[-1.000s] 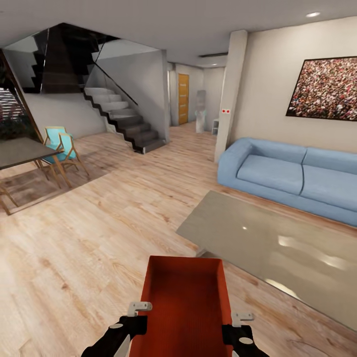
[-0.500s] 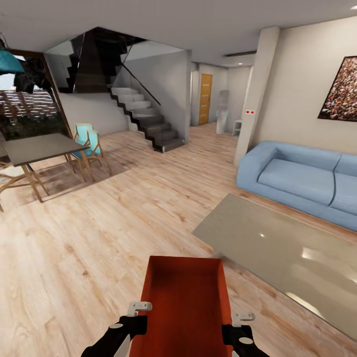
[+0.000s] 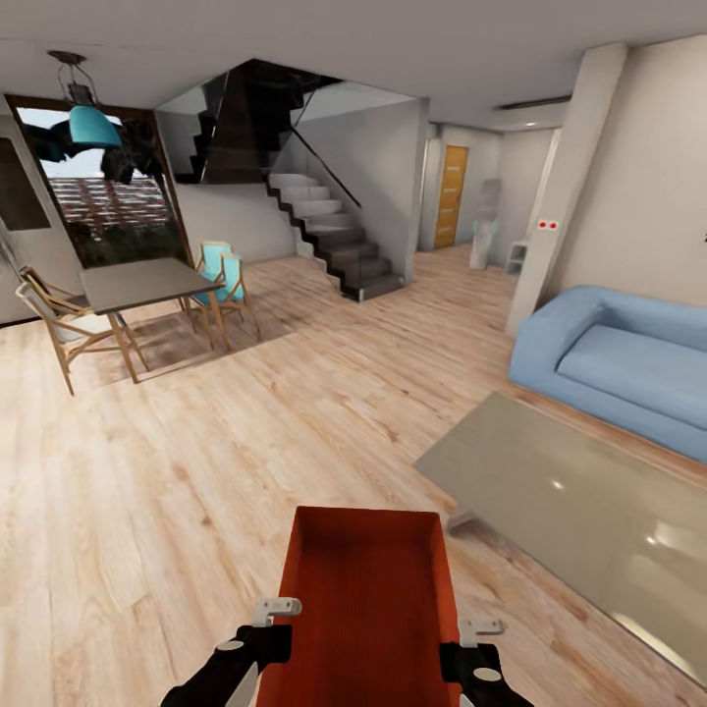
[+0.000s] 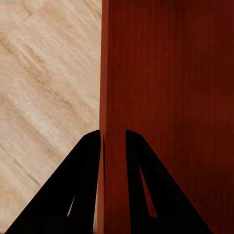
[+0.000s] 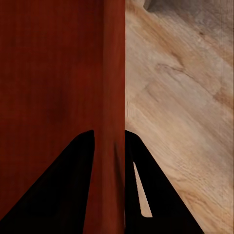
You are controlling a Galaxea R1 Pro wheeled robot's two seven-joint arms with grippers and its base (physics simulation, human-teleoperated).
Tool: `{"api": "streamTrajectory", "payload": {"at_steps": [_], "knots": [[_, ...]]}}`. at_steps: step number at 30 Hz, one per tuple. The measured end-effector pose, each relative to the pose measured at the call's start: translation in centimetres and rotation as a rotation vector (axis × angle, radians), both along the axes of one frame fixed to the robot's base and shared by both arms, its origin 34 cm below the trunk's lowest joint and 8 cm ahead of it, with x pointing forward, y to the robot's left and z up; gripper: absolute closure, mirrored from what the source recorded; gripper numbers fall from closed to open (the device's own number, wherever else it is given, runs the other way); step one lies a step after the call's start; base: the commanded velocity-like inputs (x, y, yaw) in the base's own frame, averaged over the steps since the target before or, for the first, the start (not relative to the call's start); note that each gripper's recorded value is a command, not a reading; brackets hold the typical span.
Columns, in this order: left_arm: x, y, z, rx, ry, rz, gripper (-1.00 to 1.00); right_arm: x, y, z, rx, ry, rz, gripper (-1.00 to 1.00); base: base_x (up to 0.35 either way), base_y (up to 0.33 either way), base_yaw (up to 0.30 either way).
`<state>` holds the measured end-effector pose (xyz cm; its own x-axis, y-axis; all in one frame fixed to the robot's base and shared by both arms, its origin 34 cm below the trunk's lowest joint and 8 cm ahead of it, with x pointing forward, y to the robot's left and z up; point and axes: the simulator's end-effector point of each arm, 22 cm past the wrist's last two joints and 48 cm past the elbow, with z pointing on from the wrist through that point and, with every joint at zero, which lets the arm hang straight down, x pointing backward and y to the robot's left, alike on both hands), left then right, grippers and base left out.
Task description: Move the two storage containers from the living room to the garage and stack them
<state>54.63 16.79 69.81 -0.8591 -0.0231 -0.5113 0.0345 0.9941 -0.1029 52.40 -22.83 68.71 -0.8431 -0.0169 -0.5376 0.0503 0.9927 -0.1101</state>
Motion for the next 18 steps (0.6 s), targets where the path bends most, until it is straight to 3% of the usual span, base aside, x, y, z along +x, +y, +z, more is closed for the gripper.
{"api": "streamTrajectory", "payload": {"at_steps": [18], "knots": [[0.00,0.00,0.00,0.000,0.000,0.000,1.00,0.00,-0.01,0.00,0.000,0.000,0.000,1.00,0.023,0.000,0.271]]}}
